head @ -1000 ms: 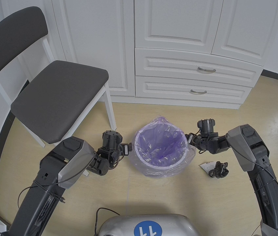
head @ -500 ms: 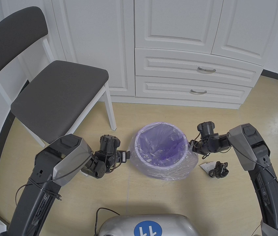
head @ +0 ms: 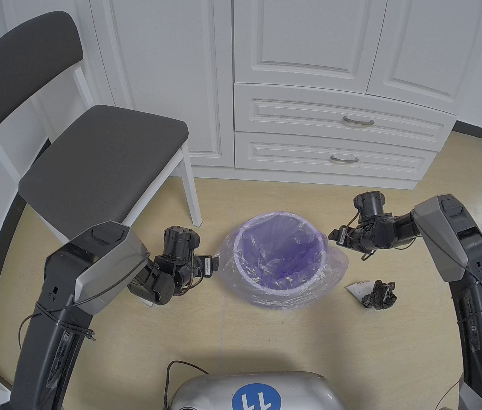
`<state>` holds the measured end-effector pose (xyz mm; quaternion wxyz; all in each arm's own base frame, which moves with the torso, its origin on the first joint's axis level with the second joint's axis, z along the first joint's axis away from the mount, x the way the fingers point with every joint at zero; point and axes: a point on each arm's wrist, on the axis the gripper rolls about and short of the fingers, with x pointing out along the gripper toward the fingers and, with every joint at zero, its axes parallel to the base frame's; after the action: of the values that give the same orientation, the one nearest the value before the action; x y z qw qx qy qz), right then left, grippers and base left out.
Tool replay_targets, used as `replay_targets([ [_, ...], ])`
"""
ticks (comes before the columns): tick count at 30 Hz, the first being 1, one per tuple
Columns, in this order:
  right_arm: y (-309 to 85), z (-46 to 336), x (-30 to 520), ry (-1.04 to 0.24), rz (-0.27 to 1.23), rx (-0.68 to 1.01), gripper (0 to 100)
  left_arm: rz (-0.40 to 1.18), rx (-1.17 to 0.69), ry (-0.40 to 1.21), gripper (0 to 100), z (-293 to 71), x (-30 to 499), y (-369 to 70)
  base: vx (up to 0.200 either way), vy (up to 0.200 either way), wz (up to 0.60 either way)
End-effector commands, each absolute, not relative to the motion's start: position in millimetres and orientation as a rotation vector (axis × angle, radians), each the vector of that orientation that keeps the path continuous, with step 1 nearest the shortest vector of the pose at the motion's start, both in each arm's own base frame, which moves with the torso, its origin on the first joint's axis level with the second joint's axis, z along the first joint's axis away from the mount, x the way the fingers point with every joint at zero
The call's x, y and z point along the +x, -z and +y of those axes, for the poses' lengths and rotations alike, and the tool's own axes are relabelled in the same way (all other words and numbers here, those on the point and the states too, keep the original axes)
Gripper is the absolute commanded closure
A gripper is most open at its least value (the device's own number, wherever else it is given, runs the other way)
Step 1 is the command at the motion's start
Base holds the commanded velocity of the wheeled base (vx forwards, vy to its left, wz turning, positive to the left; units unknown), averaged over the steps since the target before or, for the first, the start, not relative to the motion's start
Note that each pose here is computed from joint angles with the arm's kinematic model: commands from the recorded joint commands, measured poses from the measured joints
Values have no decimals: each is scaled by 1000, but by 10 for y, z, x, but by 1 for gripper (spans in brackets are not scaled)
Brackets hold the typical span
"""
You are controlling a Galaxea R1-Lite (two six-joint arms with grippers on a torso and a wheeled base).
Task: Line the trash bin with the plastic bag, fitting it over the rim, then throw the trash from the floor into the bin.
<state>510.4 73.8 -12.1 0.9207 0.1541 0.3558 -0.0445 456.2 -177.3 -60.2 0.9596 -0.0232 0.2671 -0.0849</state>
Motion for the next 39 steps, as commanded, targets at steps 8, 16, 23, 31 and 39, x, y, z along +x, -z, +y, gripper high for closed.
replay_targets([
  [8,-41,107,4536,-33,710,-92,0,544,-37,173,0,-1739,4404,352,0,0,0],
  [16,281,298,4102,-356,797,-253,0,538,-36,174,0,-1753,4401,335,0,0,0],
  [23,499,638,4222,-399,815,-230,0,509,-46,181,0,-1780,4410,367,0,0,0],
  [31,627,675,4813,-269,767,-230,0,502,-36,177,0,-1770,4408,339,0,0,0],
  [39,1203,712,5241,-213,775,-255,0,482,-1,187,0,-1749,4356,297,0,0,0],
])
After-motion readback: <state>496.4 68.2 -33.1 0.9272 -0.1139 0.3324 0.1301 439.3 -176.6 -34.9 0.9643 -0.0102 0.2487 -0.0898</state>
